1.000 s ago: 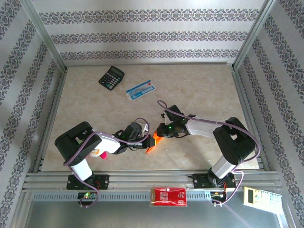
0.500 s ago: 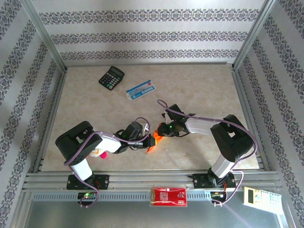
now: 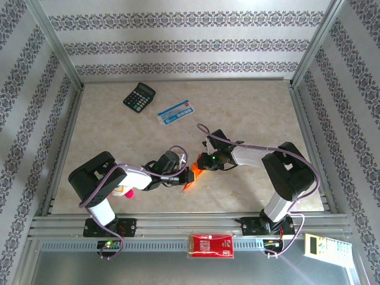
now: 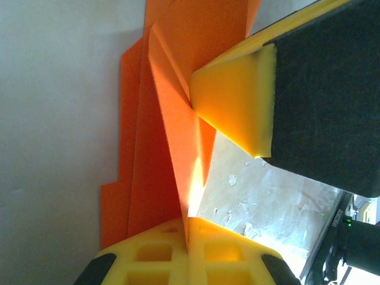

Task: Fold a paper plane with a square sheet of paper (pick it up from the middle)
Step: Fold the wing for the fifth time at the center of the table.

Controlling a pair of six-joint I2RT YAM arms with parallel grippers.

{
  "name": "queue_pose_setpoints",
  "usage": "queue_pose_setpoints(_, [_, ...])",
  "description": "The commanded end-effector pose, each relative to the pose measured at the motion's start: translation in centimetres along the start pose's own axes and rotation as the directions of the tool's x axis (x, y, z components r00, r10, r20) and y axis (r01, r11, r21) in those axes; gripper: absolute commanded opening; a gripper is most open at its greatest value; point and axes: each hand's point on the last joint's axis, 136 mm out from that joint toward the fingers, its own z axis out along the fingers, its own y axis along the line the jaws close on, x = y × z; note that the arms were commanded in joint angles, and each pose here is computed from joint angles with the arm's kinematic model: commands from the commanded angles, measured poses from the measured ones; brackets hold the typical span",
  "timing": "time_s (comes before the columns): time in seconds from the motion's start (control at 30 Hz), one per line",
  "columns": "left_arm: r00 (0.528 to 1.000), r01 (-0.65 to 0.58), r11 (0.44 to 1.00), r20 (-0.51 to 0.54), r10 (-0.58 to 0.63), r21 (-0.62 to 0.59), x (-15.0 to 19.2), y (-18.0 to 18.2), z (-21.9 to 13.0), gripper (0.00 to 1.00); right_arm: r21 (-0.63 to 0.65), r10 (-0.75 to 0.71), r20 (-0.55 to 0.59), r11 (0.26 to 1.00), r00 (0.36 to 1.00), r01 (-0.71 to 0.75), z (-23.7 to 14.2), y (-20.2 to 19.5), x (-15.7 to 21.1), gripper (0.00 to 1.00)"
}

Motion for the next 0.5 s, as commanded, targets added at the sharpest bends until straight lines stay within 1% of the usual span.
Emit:
queue_pose_setpoints(0.0, [0.999,0.013,0.992,-0.042,-0.018,-0.124,1.1,2.6,-0.8,0.11,0.102,0.034,-0.057,0.994,0.998,-0.029,1.2,-3.0,1.5,0.21])
queue_pose_setpoints(0.27, [1.000,-0.006,0.995,-0.015,0.004,-0.095,0.4,0.8,-2.4,0.22,0.106,0.038,-0.065,0.994,0.997,-0.031,1.2,-3.2,1.8,0.21])
queue_pose_setpoints(0.37, [1.000,-0.013,0.998,-0.002,0.013,-0.067,0.3,-0.1,-3.2,0.26,0.108,0.039,-0.065,0.994,0.997,-0.032,1.2,-3.2,1.9,0.21])
queue_pose_setpoints(0.47, [1.000,-0.024,0.999,0.012,0.024,-0.037,0.2,-1.0,-4.0,0.27,0.110,0.039,-0.064,0.993,0.997,-0.032,1.1,-3.3,1.9,0.21])
